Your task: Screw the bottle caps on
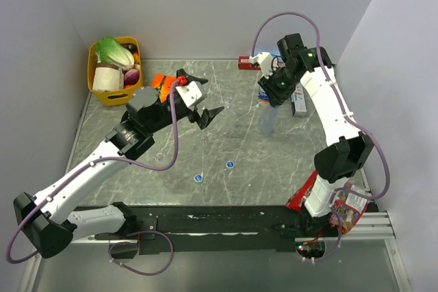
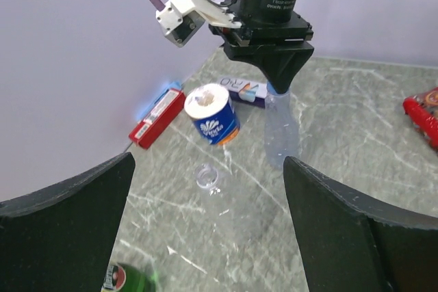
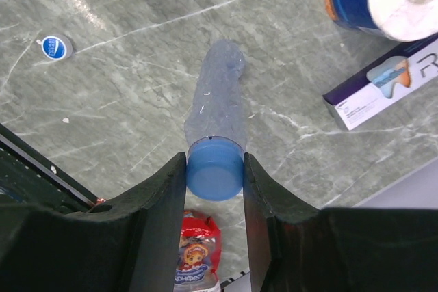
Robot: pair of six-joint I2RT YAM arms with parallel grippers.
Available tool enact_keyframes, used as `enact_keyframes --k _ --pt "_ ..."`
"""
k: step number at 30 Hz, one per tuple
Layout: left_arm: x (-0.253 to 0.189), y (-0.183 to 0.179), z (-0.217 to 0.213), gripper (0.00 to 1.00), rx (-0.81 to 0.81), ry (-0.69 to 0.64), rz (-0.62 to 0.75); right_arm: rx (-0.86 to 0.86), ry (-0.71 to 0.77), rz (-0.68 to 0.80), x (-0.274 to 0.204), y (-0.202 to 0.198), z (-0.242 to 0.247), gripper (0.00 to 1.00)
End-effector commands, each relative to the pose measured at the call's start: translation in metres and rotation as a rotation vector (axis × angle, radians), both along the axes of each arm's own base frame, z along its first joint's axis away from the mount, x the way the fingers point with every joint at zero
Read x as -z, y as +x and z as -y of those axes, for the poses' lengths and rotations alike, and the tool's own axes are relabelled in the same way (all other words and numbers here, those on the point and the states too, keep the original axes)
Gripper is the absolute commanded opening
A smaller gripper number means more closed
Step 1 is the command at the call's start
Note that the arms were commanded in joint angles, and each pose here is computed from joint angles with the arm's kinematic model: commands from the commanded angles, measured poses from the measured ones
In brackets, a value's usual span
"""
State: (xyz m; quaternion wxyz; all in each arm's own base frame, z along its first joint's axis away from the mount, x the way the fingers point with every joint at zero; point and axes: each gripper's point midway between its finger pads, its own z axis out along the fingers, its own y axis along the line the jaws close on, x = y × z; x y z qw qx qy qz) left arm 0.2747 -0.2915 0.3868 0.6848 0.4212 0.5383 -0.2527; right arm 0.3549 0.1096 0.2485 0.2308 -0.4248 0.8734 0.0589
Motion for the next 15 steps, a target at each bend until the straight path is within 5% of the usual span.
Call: enact_keyframes --k 1,15 --pt "0.005 0.005 -0.008 0.96 -0.033 -0.010 -0.025 0.037 -0.031 -0.083 0.007 -0.011 0.010 0.06" --pt "0.010 0.010 -0.008 0.96 -0.032 -0.005 -0.035 0.037 -0.049 -0.106 0.019 -0.007 0.010 0.24"
